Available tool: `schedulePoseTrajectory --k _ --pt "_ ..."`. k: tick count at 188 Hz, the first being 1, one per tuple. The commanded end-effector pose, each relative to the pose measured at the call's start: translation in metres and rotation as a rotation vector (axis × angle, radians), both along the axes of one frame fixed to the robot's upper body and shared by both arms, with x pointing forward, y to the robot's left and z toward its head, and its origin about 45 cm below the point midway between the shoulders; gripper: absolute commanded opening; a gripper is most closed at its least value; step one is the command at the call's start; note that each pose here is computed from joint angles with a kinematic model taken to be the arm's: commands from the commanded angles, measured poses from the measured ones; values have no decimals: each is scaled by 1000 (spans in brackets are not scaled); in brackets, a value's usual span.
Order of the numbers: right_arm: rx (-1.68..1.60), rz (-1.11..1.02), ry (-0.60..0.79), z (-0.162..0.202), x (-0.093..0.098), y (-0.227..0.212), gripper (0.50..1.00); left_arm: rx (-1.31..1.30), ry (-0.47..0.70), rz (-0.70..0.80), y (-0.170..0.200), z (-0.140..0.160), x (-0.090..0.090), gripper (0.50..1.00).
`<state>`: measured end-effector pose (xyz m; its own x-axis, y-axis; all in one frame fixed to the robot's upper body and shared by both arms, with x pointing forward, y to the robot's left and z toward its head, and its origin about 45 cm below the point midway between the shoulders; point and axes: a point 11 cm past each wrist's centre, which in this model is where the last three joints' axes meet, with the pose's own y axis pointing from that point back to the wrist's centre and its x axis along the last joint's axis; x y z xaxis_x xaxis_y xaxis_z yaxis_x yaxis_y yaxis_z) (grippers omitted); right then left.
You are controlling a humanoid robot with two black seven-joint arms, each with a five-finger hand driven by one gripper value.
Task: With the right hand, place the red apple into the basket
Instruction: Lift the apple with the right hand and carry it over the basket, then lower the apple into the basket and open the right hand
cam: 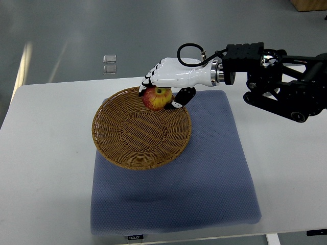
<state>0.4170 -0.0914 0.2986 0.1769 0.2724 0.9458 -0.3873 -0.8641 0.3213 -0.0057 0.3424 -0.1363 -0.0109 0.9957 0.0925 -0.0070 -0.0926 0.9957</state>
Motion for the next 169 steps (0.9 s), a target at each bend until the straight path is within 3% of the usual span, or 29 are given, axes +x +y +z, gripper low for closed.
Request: schedulePoseTrajectory --k 1,62,100,110,125,135,145,146,148,169 --pt "-9 -1 34 -20 -2 8 648 -1 1 0 0 0 0 1000" --pt "-19 -39 136 -70 -12 4 658 -1 1 0 0 0 0 1000" --pt "-14 -42 168 -82 -19 3 674 -1 1 0 0 0 0 1000" --pt "-10 -43 170 -83 -20 3 699 -1 1 0 0 0 0 1000" --pt "-4 -44 173 -85 -21 3 791 -1 1 0 0 0 0 1000" --pt "0 -45 172 -85 -21 3 821 -1 0 1 0 0 0 1000" --pt "0 -45 172 -85 -21 3 821 -1 0 1 0 0 0 1000" --pt "3 -45 173 -84 -20 4 850 -1 0 1 0 0 0 1000" --pt "4 -45 172 -84 -20 4 856 -1 0 1 0 0 0 1000" --pt "13 -48 171 -82 -19 4 895 -1 1 0 0 0 0 1000"
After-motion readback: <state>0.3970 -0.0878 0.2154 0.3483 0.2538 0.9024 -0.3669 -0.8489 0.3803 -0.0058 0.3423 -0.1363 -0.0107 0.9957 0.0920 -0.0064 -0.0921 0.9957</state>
